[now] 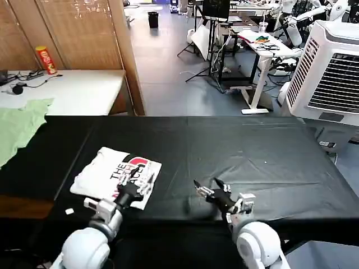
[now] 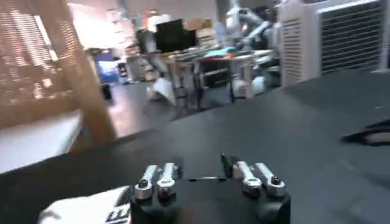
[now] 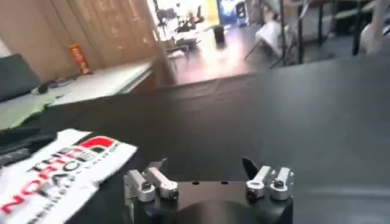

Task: Fold and organize the clothes.

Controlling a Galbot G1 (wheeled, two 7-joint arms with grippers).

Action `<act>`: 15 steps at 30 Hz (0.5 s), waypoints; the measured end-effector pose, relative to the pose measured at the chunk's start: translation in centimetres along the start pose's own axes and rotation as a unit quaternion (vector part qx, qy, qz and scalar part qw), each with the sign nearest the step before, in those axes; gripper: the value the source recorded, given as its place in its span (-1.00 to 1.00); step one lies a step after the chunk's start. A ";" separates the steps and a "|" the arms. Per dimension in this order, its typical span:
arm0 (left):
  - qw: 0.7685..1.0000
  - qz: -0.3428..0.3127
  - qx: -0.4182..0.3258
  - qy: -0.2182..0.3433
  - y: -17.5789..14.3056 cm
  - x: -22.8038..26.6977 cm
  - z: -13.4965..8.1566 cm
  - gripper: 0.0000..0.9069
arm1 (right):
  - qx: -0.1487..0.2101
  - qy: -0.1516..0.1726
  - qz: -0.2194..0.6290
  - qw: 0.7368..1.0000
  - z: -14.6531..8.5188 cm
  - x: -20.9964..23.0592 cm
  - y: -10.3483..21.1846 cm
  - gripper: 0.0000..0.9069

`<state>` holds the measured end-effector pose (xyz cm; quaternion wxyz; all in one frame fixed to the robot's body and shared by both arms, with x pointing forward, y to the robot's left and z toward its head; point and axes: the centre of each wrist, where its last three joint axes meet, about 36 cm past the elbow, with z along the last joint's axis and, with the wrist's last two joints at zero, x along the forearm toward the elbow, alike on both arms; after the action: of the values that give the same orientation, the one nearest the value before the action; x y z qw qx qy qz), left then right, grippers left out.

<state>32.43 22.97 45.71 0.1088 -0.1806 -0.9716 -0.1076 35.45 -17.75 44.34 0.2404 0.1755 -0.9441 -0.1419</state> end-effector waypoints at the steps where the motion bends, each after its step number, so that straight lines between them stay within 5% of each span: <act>1: 1.000 0.003 0.000 -0.003 -0.1 0.2 -0.1 0.94 | -0.007 0.003 -0.010 1.000 0.0 -0.3 0.3 0.94; 15: 1.000 -0.026 0.002 -0.012 0.8 1.9 -0.2 0.94 | -0.036 0.027 -0.067 0.997 -0.2 -10.3 5.2 0.87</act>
<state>31.03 24.30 46.54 0.0944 -0.1568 -0.9774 -0.1061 42.71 -9.02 42.15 0.2620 0.2337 -0.9175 -0.1867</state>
